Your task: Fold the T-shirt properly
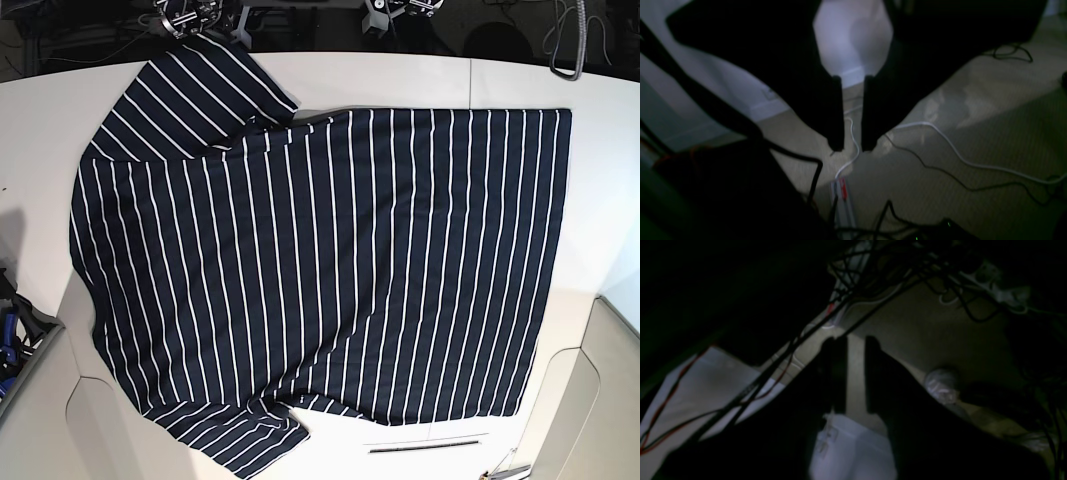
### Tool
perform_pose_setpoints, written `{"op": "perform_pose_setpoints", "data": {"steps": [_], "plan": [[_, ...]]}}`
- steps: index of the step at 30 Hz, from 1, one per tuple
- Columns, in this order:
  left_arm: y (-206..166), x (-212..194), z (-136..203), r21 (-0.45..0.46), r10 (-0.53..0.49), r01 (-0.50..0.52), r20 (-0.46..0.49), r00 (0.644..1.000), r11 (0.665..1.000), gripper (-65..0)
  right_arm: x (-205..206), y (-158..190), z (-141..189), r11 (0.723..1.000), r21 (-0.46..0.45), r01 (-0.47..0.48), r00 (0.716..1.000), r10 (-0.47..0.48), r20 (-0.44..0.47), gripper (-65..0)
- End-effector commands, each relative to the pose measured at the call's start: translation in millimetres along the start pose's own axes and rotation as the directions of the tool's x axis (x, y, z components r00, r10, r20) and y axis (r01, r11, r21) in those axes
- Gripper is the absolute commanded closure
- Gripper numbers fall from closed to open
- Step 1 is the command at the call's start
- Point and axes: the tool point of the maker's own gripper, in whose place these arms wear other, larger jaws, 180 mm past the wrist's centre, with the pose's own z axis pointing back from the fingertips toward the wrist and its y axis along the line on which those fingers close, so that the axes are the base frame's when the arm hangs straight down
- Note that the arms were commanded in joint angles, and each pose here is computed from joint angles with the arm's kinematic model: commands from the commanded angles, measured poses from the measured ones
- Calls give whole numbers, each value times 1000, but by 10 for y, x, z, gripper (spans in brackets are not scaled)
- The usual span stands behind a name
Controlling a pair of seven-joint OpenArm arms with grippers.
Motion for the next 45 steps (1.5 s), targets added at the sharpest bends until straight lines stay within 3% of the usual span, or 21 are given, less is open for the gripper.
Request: {"op": "perform_pose_setpoints", "data": {"steps": [1, 9, 15, 22, 29, 34, 41, 45], "plan": [[-18, -17, 3, -10, -1, 1, -14, 1000, 1000, -101, 6, 4, 11, 1000, 9, -2, 1000, 2, -4, -81], [-47, -146, 9, -23, 38, -40, -84, 996, 999, -101, 86, -41, 97, 1000, -9, -24, 998, 23, -50, -81], [-36, -216, 6, -16, 10, -11, -86, 996, 1000, -101, 72, -1, 143, 1000, 12, 19, 995, -17, -95, -81], [84, -345, 88, -32, -47, 46, -48, 998, 998, -102, -312, 114, 89, 999, 34, 37, 987, -31, -156, -81], [61, -603, 238, -35, -43, 42, -46, 998, 999, -102, -615, 429, 186, 977, 162, 137, 982, -112, -151, -81], [-3, -677, 370, -40, 7, -6, 16, 1000, 999, -102, -743, 635, 339, 964, 214, 156, 978, -121, -168, -81], [-126, -594, 696, -136, 88, -74, 106, 990, 988, -102, -804, 824, 649, 949, 278, 150, 983, -113, -147, -81], [-143, -601, 924, -164, 144, -121, 134, 981, 979, -102, -771, 974, 885, 937, 335, 98, 994, -75, -78, -81]]}}
